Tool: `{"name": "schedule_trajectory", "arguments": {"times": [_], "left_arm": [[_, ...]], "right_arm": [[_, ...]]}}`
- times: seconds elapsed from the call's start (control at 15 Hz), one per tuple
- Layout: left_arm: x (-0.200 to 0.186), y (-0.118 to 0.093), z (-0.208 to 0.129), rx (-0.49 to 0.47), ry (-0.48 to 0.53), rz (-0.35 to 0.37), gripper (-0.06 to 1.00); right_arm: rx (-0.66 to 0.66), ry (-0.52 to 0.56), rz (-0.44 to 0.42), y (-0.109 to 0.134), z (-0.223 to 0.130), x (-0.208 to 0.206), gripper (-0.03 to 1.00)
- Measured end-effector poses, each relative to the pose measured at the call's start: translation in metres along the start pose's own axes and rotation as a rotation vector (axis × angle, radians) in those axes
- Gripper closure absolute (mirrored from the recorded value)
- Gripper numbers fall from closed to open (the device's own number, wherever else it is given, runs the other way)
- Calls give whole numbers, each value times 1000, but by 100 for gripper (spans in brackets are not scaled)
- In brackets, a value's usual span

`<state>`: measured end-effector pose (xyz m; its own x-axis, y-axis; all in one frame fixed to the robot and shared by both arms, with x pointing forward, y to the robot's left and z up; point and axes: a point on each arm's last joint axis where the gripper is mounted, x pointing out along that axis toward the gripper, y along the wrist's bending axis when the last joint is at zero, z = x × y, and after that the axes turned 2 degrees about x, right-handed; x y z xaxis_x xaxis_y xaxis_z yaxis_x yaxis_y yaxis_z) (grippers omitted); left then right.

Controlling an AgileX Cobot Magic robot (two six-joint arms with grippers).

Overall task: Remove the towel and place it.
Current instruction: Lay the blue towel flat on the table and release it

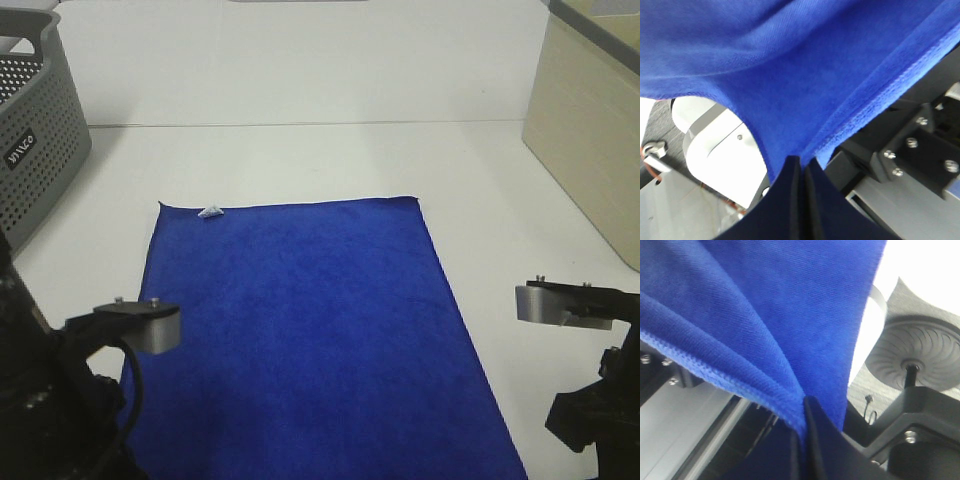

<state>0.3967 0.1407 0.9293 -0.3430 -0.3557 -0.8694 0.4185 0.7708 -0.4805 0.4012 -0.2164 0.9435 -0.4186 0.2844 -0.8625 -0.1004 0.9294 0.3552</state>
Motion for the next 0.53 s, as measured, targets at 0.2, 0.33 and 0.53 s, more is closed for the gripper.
{"name": "schedule_trajectory", "arguments": {"times": [0.2,0.33,0.53], "left_arm": [[21,2,11,-4,53,22,94],[29,3,21,3,82,33,94],[41,3,29,6,127,41,94]], "right_arm": [[4,50,-11,-6,10,12,95],[1,92,-7,-10,18,22,95],[4,162,10,-15,27,38,95]]}}
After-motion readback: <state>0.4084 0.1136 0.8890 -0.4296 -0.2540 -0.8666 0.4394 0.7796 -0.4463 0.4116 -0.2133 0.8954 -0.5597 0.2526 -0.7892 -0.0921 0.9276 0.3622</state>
